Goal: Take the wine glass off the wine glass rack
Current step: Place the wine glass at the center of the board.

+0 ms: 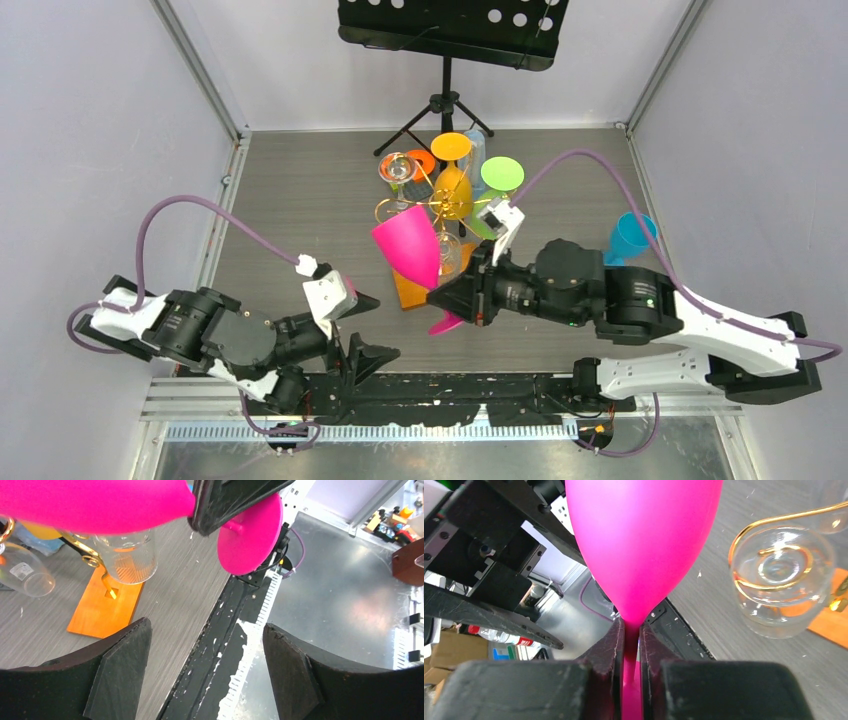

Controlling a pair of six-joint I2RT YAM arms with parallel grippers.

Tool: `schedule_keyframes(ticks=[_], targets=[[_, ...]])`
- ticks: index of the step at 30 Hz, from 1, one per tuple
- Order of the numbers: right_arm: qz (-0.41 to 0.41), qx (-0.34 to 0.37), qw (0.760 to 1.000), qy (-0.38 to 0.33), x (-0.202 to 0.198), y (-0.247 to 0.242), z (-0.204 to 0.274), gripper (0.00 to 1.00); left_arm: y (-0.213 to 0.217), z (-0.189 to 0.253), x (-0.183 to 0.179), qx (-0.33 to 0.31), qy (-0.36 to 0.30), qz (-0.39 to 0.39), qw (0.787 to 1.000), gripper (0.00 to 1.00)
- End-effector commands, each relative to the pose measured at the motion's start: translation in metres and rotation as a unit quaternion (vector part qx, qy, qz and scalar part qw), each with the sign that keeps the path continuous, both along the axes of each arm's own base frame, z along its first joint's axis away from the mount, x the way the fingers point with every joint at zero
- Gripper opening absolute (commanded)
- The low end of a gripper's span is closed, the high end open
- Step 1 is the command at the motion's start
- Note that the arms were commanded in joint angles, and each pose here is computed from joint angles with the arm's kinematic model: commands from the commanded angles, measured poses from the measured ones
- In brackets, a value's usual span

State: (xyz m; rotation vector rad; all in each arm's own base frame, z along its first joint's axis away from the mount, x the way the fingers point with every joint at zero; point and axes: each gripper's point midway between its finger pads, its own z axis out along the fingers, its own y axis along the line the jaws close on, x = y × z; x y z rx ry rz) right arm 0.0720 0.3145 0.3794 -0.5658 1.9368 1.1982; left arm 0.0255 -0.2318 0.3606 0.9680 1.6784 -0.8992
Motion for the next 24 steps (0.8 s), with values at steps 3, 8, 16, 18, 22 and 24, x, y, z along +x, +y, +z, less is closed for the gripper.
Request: schedule_keyframes(ticks=[3,8,16,18,22,24], targets=[[-0.024,0.008,0.995,-0.092,0.014,-0.03,0.024,0.06,-0.018,0.02,-0.003,-0.046,0.032,-0.02,0.998,0.83],[-0.02,-0.009,0.987,-0.158,0.018,-0.056,0.03,0.06,-0.016,0.03,0.007,-0.082,0.06,-0.016,0.995,0.85],[0.03,-0.088,0.963,-0.254,0.018,-0.074,0.012,0.06,-0.013,0.041,0.029,-0.115,0.102,0.01,0.988,0.86],[0.043,-0.099,0.955,-0.276,0.018,-0.076,0.009,0.06,-0.014,0.042,0.033,-0.12,0.114,0.014,0.986,0.86],[0.066,-0.114,0.939,-0.317,0.017,-0.082,0.007,0.06,-0.01,0.042,0.043,-0.126,0.131,0.034,0.983,0.86],[0.082,-0.124,0.93,-0.335,0.015,-0.083,0.004,0.06,-0.007,0.044,0.047,-0.135,0.144,0.038,0.979,0.86]])
